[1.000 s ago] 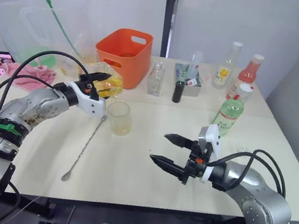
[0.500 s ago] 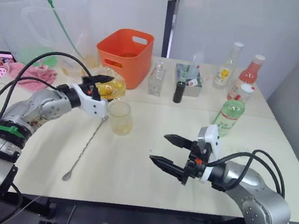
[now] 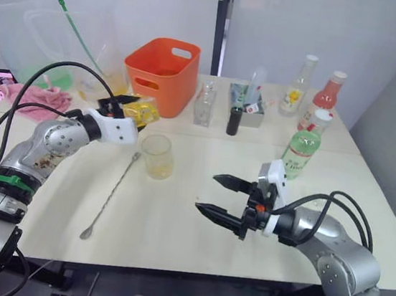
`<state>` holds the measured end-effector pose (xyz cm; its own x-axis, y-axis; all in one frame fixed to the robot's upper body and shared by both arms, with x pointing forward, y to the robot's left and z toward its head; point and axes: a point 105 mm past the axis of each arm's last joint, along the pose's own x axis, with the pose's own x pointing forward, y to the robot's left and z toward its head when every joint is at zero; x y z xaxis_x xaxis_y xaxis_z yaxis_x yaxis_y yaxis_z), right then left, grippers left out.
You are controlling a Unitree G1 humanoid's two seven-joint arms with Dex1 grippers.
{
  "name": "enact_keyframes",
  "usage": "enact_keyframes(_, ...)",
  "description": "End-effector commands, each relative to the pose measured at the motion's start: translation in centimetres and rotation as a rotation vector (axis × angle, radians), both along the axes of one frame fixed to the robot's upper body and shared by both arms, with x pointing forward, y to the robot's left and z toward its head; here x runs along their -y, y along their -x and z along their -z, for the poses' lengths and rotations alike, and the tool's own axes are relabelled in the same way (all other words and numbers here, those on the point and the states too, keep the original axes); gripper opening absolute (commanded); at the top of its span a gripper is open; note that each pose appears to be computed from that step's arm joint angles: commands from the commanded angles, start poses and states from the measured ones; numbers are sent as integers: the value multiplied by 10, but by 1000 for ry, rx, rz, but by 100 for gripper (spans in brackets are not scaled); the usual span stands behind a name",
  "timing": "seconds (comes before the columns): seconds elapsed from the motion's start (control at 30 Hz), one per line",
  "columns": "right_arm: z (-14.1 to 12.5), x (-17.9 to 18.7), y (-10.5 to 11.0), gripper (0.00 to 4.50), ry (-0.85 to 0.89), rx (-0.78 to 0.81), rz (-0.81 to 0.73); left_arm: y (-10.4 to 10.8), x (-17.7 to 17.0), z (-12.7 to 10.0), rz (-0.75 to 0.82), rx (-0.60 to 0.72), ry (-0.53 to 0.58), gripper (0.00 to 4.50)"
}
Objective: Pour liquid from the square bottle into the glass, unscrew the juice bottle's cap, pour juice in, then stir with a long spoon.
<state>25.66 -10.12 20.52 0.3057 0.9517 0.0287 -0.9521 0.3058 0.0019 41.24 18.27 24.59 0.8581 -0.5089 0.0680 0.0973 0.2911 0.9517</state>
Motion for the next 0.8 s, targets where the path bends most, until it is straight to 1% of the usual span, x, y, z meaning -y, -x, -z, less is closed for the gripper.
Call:
enact_keyframes(0.03,-7,-3,1,450,-2,33,-32,10,-12,-47,-12,41,282,281)
enact_keyframes(0.1,-8,-3,0,450,-1,32,-41,11,-19,-49,-29,-15,419,281)
enact_keyframes(0.13,-8,-3,0,450,-1,31,-45,11,-21,-49,-35,-34,462,281)
enact_keyframes(0.17,-8,-4,0,450,-3,28,-57,13,-26,-49,-43,-67,545,281)
enact_keyframes(0.2,-8,-5,0,450,-5,26,-66,15,-29,-49,-46,-94,602,281)
enact_keyframes(0.4,-6,-7,-1,450,3,14,-120,26,-72,-39,-183,-196,964,281)
enact_keyframes(0.43,-5,-7,-1,450,4,12,-126,27,-79,-38,-203,-197,1006,281)
enact_keyframes(0.53,-4,-9,-3,450,5,9,-140,34,-97,-35,-250,-182,1085,281)
enact_keyframes(0.6,-3,-11,-3,450,3,5,-155,42,-112,-30,-281,-166,1135,281)
enact_keyframes(0.7,-2,-14,-2,450,1,1,-174,52,-126,-22,-301,-158,1173,281)
enact_keyframes(0.8,-2,-16,-3,450,0,3,-183,60,-136,-13,-328,-130,1170,281)
